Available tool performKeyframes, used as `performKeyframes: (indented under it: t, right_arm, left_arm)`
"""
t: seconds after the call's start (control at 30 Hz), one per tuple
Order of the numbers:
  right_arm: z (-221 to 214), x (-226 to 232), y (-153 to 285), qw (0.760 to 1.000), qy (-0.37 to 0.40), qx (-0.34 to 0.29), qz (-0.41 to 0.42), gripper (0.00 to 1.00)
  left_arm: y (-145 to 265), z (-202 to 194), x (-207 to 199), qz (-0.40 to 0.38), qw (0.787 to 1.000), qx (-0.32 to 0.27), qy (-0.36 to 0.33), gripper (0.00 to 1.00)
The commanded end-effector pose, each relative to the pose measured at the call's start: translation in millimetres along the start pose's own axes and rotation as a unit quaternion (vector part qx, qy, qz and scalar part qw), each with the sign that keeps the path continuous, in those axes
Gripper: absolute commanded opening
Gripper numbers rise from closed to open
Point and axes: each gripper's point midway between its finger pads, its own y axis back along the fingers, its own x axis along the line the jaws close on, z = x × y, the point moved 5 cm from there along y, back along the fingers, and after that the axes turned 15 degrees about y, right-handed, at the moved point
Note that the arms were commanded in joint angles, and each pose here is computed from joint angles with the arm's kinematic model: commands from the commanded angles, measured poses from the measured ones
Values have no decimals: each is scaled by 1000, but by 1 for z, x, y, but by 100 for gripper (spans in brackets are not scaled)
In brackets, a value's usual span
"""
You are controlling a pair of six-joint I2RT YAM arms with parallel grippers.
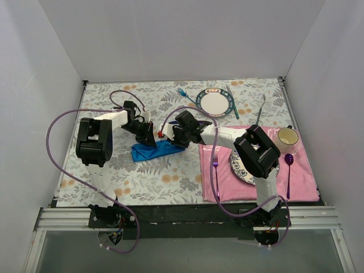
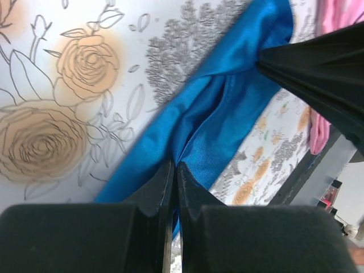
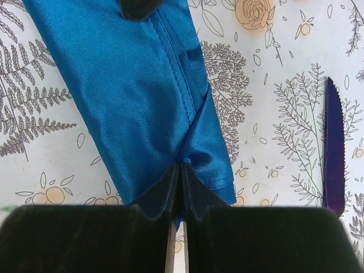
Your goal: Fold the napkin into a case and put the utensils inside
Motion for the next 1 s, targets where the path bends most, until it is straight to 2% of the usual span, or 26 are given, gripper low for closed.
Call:
performKeyframes:
  t: [0.0, 0.23, 0.37, 0.47, 0.97]
  right_arm:
    - [15, -4, 4, 1000, 1, -29, 13, 13]
    - [59, -21, 29, 991, -46, -122, 13, 22]
    - [75, -33, 24, 985, -84, -150, 8, 23]
    - [76, -41, 14, 982, -107, -153, 7, 16]
    - [55, -36, -30, 982, -125, -141, 17, 2]
  left_arm:
    - [-11, 3, 14, 9, 1000, 2, -15, 0]
    - [-17, -10, 22, 15, 1000, 15, -8, 0]
    - [-15, -13, 20, 13, 1000, 16, -9, 0]
    - [-14, -19, 19, 11, 1000, 20, -7, 0]
    - [-12, -30, 11, 5, 1000, 25, -1, 0]
